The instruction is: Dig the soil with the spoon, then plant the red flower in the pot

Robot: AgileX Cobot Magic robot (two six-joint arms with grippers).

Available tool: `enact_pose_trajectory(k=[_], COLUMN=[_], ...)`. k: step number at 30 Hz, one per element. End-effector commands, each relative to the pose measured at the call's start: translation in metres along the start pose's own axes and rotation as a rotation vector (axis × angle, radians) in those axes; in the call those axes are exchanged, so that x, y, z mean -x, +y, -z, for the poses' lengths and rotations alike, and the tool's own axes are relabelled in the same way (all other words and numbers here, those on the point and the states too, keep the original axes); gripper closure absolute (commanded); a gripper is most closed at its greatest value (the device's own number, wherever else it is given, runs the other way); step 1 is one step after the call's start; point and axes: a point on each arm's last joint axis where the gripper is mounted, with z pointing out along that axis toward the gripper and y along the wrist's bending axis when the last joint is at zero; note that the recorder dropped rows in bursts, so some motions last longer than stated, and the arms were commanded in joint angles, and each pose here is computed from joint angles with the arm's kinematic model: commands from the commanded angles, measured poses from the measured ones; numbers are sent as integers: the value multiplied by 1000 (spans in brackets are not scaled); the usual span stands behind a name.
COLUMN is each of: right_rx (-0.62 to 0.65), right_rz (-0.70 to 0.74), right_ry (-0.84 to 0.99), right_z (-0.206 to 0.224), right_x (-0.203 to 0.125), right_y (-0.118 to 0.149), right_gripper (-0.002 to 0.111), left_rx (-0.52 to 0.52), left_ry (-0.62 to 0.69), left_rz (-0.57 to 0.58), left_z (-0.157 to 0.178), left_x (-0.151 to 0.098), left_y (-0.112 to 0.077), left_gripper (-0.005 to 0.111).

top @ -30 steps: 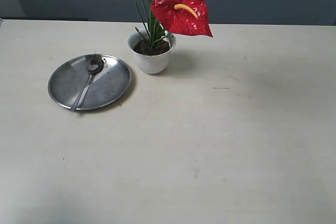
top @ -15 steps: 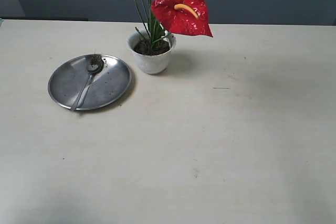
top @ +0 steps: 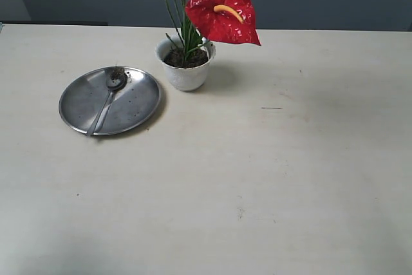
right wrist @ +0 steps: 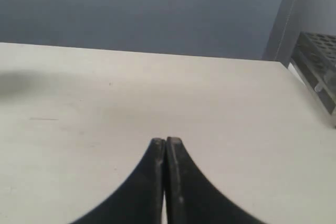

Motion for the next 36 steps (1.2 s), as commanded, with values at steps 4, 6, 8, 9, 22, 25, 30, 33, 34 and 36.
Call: enact_pose_trajectory(k=[4, 6, 8, 9, 22, 25, 30, 33, 34, 36], right_rx=[-12, -11, -13, -16, -54, -54, -54, -55, -54, -53], right_rz=[0, -2, -14, -20, -34, -35, -34, -30, -34, -36], right_ry=[14, 14, 18, 27, 64, 65, 65, 65, 65, 64], right_z=[0, 0, 0, 0, 1, 1, 1, 1, 1, 1], right_x=[-2, -2, -3, -4, -7, -7, -7, -7, -7, -7], right_y=[-1, -1, 0, 0, -2, -2, -2, -2, -2, -2], right_gripper=[109, 109, 109, 109, 109, 109, 109, 109, 109, 109], left_rx=[-5, -5, -5, -5, -5, -5, -5, -5, -5, -5], left_ry=[-9, -9, -9, -9, -9, -9, -9, -9, -9, -9], left_rz=[0, 0, 0, 0, 0, 0, 0, 0, 0, 0], left_z=[0, 0, 0, 0, 0, 0, 0, 0, 0, 0], left_x=[-1, -1, -1, -1, -1, -1, -1, -1, -1, -1], left_y=[0, 0, 0, 0, 0, 0, 0, 0, 0, 0], left_gripper=[106, 106, 106, 106, 106, 106, 106, 106, 106, 106])
